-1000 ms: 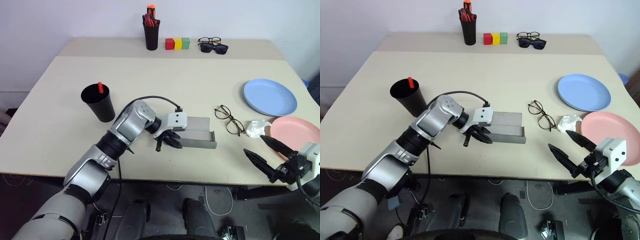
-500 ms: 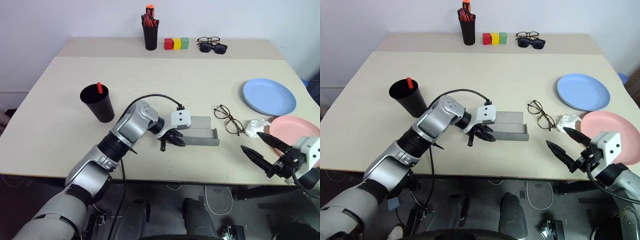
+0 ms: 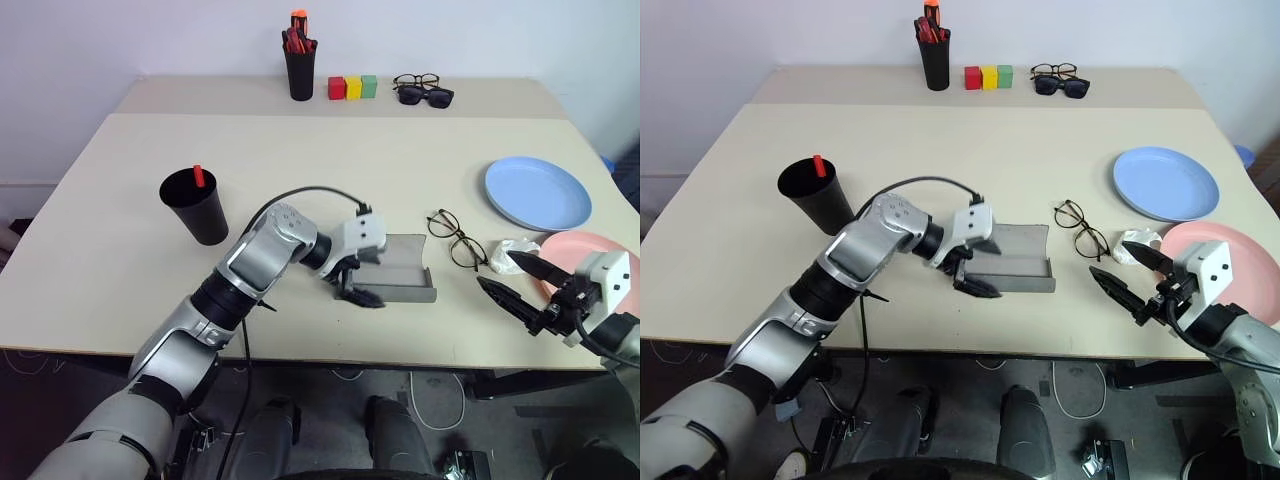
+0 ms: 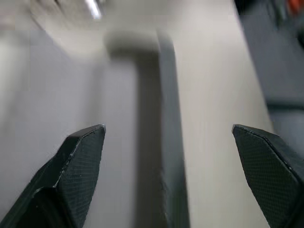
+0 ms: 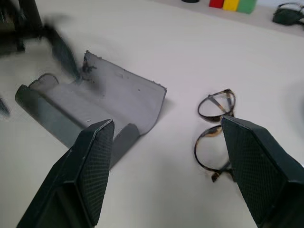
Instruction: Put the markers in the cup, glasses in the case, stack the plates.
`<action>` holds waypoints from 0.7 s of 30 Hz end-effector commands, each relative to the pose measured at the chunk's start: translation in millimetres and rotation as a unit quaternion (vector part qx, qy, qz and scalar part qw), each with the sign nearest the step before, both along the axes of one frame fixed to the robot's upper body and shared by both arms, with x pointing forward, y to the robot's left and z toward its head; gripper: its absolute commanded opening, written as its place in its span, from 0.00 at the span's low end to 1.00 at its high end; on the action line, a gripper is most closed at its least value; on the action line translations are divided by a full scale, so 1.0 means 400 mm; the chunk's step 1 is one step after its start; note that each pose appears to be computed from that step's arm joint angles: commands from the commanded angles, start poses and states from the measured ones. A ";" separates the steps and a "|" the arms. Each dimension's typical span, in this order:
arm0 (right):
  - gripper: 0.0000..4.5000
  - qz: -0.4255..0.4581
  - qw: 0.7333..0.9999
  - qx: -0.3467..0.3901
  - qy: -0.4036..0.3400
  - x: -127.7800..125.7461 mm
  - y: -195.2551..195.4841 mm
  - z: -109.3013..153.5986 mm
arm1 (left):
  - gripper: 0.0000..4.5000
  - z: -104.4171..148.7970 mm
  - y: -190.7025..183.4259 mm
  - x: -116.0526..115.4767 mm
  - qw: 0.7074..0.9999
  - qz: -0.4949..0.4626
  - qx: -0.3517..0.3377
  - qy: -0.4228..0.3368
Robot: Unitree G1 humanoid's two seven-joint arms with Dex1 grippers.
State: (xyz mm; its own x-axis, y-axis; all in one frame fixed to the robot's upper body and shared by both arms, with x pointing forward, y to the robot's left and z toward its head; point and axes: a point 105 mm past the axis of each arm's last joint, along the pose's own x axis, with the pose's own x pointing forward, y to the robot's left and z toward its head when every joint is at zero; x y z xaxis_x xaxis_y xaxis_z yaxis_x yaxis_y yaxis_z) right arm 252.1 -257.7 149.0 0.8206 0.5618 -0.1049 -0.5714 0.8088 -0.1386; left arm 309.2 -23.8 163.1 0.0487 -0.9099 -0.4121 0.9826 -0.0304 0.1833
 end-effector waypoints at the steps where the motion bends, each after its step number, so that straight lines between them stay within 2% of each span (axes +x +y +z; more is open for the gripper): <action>1: 0.81 0.013 1.000 -0.006 0.017 0.037 -0.012 -0.002 | 0.99 0.074 0.031 -0.024 0.996 -0.025 -0.062 -0.058; 5: 0.81 0.025 0.998 -0.008 0.051 0.097 -0.030 -0.018 | 0.99 0.094 0.087 -0.076 0.995 -0.058 -0.086 -0.011; 8: 0.81 0.032 0.996 -0.014 0.079 0.144 -0.050 -0.025 | 0.99 0.077 0.137 -0.079 0.994 -0.036 -0.082 -0.060; 11: 0.81 0.035 0.995 -0.015 0.098 0.181 -0.064 -0.024 | 0.99 0.045 0.174 -0.094 0.995 -0.030 -0.055 -0.074; 14: 0.81 0.034 0.992 -0.022 0.119 0.223 -0.073 -0.025 | 0.99 0.019 0.183 -0.091 0.996 0.001 -0.043 -0.084; 21: 0.81 0.061 0.985 -0.025 0.161 0.274 -0.047 -0.030 | 0.99 0.013 0.189 -0.097 0.995 0.034 -0.050 -0.077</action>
State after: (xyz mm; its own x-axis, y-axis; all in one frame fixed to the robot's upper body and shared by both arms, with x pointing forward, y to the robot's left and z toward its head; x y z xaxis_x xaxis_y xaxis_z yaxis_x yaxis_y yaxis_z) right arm 358.9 -277.2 131.7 0.6734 0.6341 -0.3800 -0.6732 0.7384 0.0392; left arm 274.4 51.6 161.0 0.1598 -0.9334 -0.3214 0.9514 0.0588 0.3023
